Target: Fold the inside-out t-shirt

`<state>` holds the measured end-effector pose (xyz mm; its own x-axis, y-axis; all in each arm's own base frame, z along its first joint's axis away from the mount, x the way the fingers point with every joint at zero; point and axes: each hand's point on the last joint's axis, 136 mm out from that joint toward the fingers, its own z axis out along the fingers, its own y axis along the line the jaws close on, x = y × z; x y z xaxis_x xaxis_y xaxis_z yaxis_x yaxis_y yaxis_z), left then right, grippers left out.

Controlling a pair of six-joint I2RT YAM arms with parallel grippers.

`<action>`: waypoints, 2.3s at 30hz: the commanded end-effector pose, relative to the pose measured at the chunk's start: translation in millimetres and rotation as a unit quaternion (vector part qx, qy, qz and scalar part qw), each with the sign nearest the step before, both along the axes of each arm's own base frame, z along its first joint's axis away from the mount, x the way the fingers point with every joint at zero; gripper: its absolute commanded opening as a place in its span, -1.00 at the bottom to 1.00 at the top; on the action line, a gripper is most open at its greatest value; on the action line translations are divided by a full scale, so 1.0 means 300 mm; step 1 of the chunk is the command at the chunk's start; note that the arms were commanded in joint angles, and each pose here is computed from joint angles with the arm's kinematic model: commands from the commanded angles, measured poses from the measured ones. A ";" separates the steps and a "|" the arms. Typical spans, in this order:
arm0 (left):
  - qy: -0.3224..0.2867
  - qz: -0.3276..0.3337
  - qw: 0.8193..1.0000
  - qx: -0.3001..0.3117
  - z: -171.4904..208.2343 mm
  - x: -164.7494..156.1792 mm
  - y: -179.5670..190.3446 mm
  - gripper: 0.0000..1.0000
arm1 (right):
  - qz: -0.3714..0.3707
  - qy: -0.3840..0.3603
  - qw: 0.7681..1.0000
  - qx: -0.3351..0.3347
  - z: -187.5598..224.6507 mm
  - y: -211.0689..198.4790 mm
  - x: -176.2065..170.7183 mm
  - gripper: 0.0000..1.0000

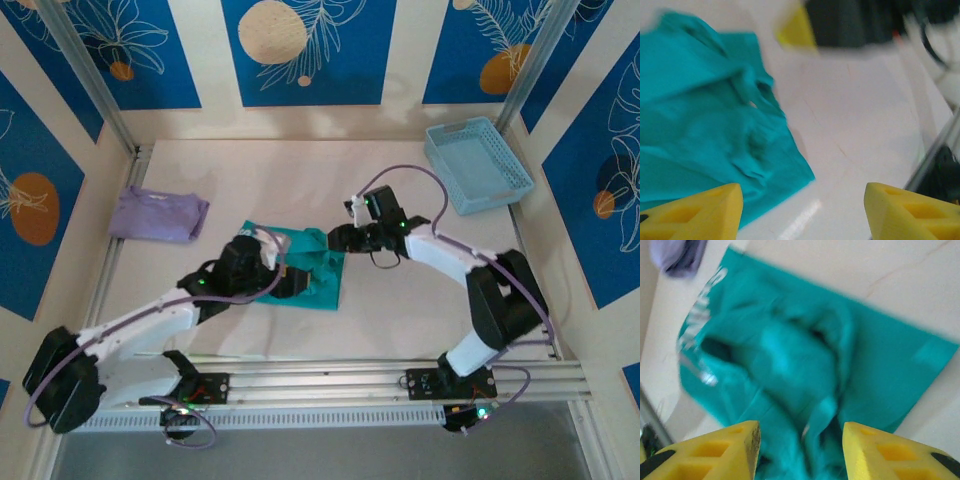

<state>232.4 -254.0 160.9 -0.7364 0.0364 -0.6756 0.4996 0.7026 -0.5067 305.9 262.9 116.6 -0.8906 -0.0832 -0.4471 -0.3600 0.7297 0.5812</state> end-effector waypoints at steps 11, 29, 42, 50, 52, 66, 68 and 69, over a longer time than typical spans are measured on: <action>0.068 0.135 0.987 0.045 -0.132 0.091 0.249 0.33 | 0.080 -0.023 0.987 -0.136 -0.131 0.198 -0.068 -0.07; 0.072 0.109 0.987 0.097 -0.185 0.101 0.249 0.33 | 0.054 0.046 0.975 -0.211 -0.192 -0.019 -0.350 -0.61; 0.021 0.007 0.999 0.023 -0.136 0.063 -0.036 0.21 | -0.009 -0.017 0.993 -0.118 -0.110 0.051 0.089 -0.03; 0.032 -0.003 0.999 0.029 -0.211 0.050 -0.096 0.05 | 0.031 -0.017 0.992 -0.117 -0.145 0.168 0.155 -0.01; 0.030 -0.004 0.999 0.029 -0.222 0.048 -0.105 0.02 | 0.033 -0.014 0.992 -0.118 -0.163 0.182 0.167 -0.03; -0.004 -0.072 0.997 0.024 -0.207 0.016 -0.188 -0.84 | 0.019 -0.011 0.996 -0.090 -0.071 0.128 0.210 -0.82; -0.020 -0.090 0.996 0.017 -0.187 0.002 -0.202 -0.89 | 0.021 0.001 0.998 -0.065 -0.045 0.116 0.207 -0.84; -0.027 -0.100 0.994 0.016 -0.178 -0.007 -0.209 -0.90 | 0.023 0.012 0.998 -0.053 -0.038 0.112 0.204 -0.84</action>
